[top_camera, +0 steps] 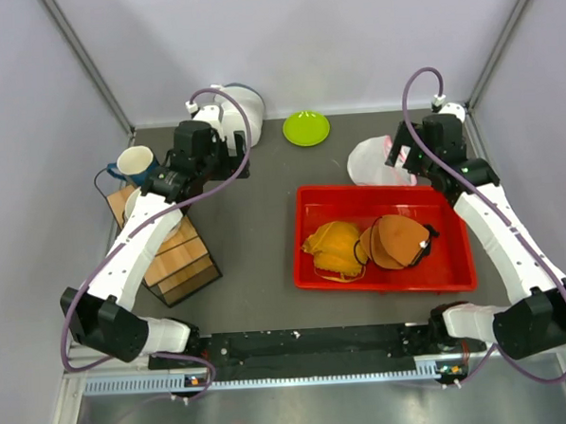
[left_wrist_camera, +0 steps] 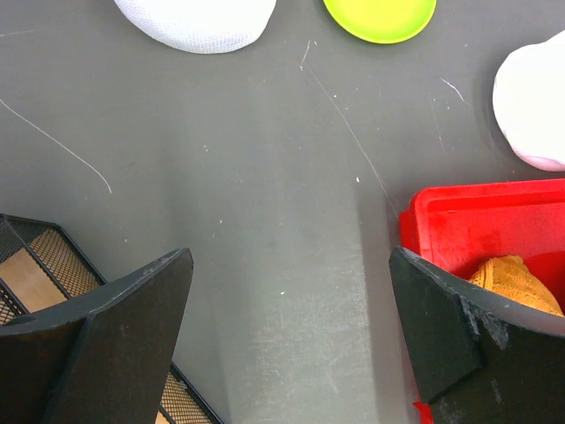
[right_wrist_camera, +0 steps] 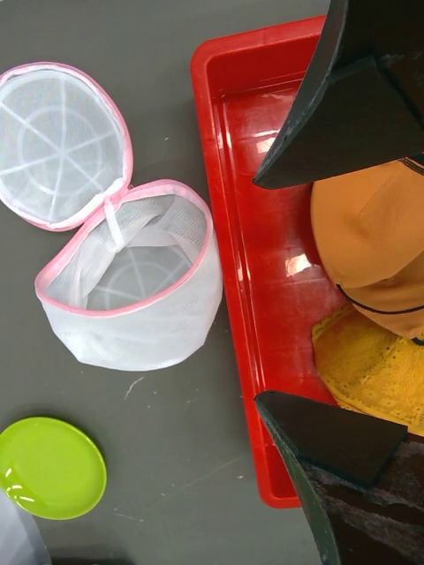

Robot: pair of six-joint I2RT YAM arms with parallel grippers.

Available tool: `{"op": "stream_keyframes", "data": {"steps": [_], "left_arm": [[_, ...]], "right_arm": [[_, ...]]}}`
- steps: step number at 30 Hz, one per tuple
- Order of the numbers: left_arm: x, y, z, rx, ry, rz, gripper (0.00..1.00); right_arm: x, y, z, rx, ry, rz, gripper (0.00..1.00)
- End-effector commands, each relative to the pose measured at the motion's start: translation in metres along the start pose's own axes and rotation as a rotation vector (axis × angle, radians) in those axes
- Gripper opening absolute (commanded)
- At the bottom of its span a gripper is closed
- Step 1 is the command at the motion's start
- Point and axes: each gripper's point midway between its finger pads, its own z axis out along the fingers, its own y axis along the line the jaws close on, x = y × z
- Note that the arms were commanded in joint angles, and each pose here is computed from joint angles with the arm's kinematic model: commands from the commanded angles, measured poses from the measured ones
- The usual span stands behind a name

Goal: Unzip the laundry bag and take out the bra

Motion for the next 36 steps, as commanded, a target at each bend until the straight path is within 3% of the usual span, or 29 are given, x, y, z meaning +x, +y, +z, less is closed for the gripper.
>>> {"op": "stream_keyframes", "data": {"steps": [1,9,14,27,32,36], "left_arm": [[-0.015,-0.003,-0.002,0.004,-0.047,-0.011,0.99],[-0.024,0.002,0.019,-0.057,-0.013,-0.005,0.99],[-0.032,0.025,0.052,-0.245,0.066,0.008,0.99],[-0.065,0.026,0.13,-0.369,-0.075,-0.076,0.99],[-0.072,0.015,0.128,-0.337,-0.099,-0.098,0.99],[-0.09,0.007,0.094,-0.282,-0.135,-0.099,0.99]], "right_arm": [[-0.022,0.005,-0.015,-0.037,-0.091,0.03,0.99],[-0.02,0.007,-0.017,-0.053,-0.087,0.029,0.99],[-0.02,0.013,-0.017,-0.086,-0.081,0.025,0.99],[-0.014,0.024,-0.017,-0.15,-0.063,0.032,0.99],[-0.01,0.049,-0.014,-0.269,-0.06,0.039,0.99],[-0.006,0.083,-0.006,-0.369,-0.059,-0.008,0.99]]}}
